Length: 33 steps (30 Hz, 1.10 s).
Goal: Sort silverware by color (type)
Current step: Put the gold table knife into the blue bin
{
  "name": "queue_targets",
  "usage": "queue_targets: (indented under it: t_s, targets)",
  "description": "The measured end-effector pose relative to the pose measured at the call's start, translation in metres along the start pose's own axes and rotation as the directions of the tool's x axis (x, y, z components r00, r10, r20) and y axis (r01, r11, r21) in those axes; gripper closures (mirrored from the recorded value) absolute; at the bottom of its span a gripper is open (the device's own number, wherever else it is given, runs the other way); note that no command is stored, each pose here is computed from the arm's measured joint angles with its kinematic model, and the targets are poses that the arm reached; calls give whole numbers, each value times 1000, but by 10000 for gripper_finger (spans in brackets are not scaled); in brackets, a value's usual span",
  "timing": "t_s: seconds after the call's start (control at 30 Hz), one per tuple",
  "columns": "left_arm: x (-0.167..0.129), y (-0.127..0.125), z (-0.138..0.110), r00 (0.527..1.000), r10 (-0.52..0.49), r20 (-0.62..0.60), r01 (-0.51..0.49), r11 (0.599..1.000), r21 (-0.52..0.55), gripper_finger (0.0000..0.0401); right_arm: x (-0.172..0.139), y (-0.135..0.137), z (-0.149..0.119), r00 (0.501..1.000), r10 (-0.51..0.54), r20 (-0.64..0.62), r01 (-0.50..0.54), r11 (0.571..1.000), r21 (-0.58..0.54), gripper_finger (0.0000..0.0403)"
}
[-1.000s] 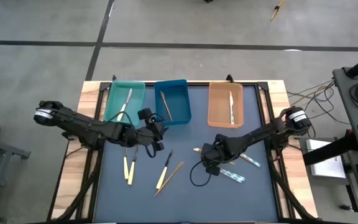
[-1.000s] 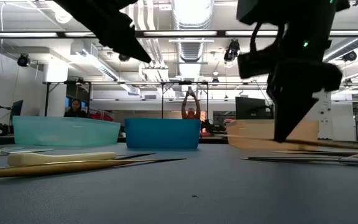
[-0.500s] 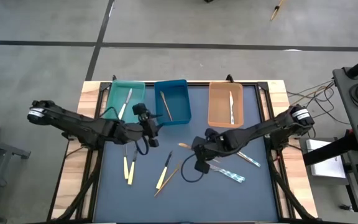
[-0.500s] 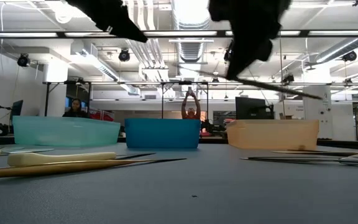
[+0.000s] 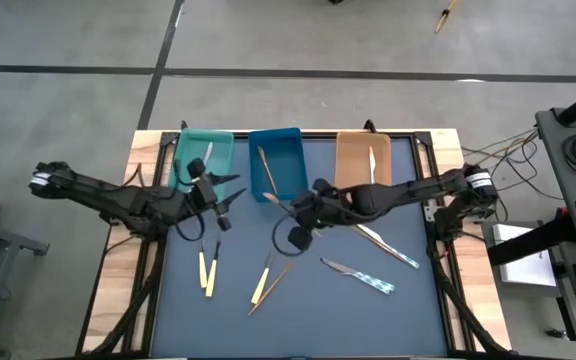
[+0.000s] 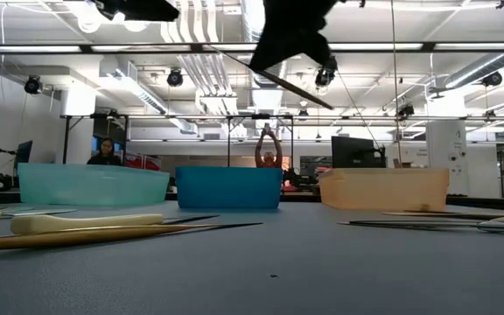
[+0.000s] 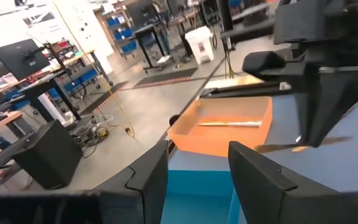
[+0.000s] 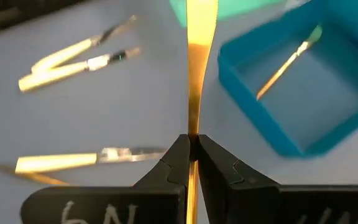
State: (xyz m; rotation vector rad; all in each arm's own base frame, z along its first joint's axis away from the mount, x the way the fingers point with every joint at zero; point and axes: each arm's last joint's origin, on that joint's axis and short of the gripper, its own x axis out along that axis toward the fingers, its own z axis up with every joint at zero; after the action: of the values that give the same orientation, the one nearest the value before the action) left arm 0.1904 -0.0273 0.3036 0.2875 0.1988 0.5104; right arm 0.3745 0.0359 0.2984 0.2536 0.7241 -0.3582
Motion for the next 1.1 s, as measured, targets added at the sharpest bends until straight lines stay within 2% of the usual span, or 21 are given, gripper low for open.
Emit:
queue_targets:
  t_s: [0.43, 0.67, 0.83, 1.1]
  targets:
    - [-18, 17, -5, 999, 13, 52, -11, 999, -44, 251, 24, -44, 49, 964, -28, 265, -1, 994, 111, 390]
    - [-20, 19, -5, 998, 15, 58, -12, 999, -44, 251, 33, -63, 65, 926, -48, 374, -1, 992, 130, 390]
    - [-21, 20, -5, 998, 14, 55, -12, 999, -37, 251, 42, -71, 72, 907, -14, 422, -45, 991, 129, 390]
    - [-21, 20, -5, 998, 14, 57, -13, 1000, -24, 251, 45, -93, 84, 862, -59, 503, -20, 988, 151, 390]
